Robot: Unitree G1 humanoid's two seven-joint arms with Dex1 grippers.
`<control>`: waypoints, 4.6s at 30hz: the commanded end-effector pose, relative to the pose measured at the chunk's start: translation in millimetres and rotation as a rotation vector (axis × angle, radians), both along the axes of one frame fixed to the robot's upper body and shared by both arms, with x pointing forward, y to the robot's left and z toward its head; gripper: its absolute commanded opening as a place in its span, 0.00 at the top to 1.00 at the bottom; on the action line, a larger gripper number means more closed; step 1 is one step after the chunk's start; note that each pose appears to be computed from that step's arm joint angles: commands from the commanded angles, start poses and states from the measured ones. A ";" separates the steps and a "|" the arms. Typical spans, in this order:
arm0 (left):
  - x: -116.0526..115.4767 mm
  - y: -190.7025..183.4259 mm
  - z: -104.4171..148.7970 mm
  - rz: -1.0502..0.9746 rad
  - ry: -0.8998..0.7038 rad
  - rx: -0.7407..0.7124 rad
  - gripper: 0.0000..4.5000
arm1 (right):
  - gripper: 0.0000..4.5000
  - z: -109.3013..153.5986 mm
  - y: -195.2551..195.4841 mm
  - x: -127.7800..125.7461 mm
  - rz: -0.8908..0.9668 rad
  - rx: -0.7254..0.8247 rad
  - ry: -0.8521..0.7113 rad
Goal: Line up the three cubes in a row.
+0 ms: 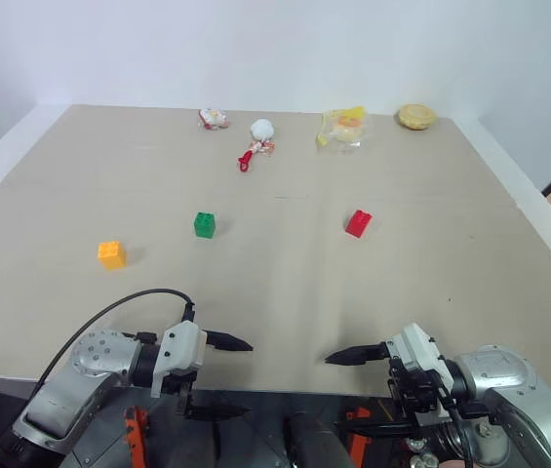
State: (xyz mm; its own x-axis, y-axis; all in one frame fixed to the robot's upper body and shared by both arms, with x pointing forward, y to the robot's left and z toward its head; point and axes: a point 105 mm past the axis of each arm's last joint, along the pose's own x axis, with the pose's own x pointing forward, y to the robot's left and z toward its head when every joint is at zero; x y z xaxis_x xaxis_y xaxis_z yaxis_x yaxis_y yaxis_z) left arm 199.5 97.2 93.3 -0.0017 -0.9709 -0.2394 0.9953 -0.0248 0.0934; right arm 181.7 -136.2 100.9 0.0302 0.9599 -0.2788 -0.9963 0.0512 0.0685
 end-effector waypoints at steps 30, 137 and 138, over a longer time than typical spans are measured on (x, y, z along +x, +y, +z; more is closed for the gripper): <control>100.2 -44.1 111.5 0.387 -0.113 -0.466 0.01 | 0.00 98.2 -35.8 144.8 -0.485 0.094 -0.237; 174.3 40.1 65.1 1.378 -0.250 -0.440 0.00 | 0.00 136.6 37.2 161.9 -0.268 0.137 -0.392; 176.1 39.0 61.0 1.376 -0.235 -0.434 0.00 | 0.00 136.3 38.1 164.0 -0.272 0.140 -0.393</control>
State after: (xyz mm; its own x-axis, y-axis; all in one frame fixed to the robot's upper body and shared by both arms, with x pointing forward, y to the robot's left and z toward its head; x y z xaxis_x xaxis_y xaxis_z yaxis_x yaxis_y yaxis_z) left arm 373.2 135.1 144.8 0.9703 -0.1798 0.1616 0.1825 0.9832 -0.0018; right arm 343.9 -100.4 225.2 0.3590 0.9291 -0.0888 -0.9134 0.3302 -0.2382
